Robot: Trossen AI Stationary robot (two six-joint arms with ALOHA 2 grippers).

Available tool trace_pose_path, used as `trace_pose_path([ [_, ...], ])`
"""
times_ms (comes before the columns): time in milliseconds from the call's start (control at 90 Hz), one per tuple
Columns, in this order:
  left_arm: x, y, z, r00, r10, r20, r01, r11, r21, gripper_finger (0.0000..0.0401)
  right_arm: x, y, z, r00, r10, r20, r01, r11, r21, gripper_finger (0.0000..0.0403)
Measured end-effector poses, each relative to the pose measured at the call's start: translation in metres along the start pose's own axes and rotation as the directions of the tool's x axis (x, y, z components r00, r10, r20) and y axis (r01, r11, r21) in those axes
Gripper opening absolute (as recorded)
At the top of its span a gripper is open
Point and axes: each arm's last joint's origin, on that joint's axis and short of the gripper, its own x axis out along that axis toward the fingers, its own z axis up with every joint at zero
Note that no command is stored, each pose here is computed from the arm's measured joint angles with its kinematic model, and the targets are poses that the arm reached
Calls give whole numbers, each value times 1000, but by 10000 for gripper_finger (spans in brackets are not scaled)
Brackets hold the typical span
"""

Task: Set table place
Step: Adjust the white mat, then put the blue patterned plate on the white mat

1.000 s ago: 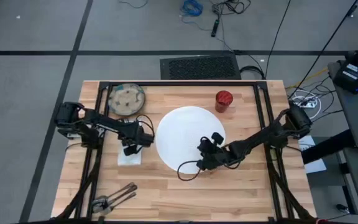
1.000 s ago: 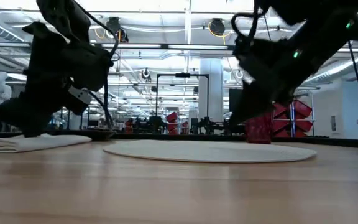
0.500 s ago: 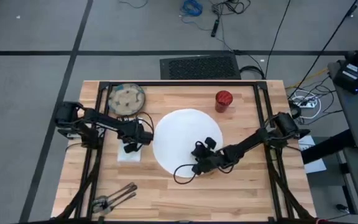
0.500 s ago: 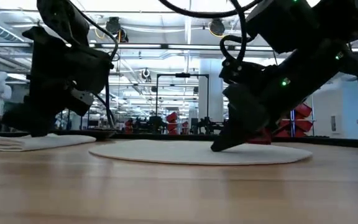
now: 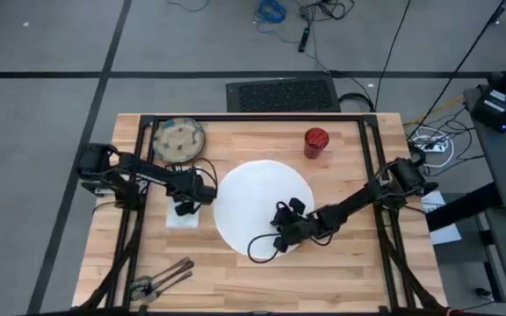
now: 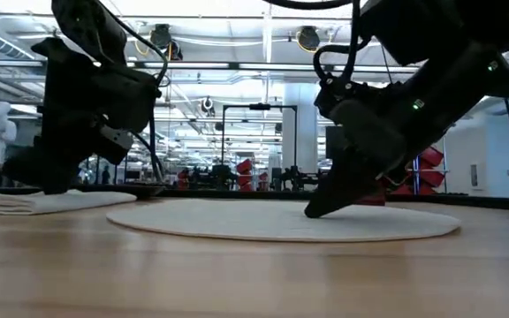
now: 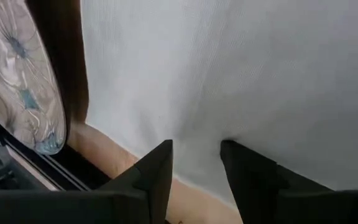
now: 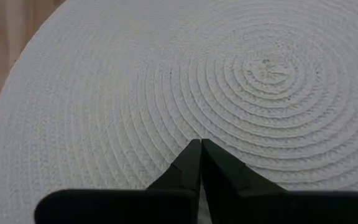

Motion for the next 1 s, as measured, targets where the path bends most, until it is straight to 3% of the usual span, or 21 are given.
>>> trace_pose_path([
  [156,-2,0,0,1000,-3,-12,3,1000,-9,132,-11,4,3,999,34,10,-34,999,-6,0],
  [289,-7,0,3,999,-31,-19,31,999,-8,132,-29,10,19,992,76,99,-75,997,-14,0],
  [467,-17,3,8,1000,-23,-3,22,1000,-20,132,-54,16,31,974,48,221,-41,999,-36,0],
  [578,-31,12,9,999,-3,34,5,998,-59,132,-66,20,34,962,38,270,-29,999,-39,0],
  [678,-42,26,15,995,-32,90,46,987,-155,139,-71,22,36,953,32,300,-21,999,-39,0],
  [767,-49,44,23,991,-27,130,64,954,-292,157,-71,22,36,949,20,315,-10,999,-36,0],
  [911,-50,77,37,985,74,156,15,864,-503,196,-71,23,36,947,21,319,-17,1000,-17,0],
  [1000,-45,89,50,974,69,217,72,811,-580,215,-71,23,36,947,21,319,-17,1000,-17,0],
])
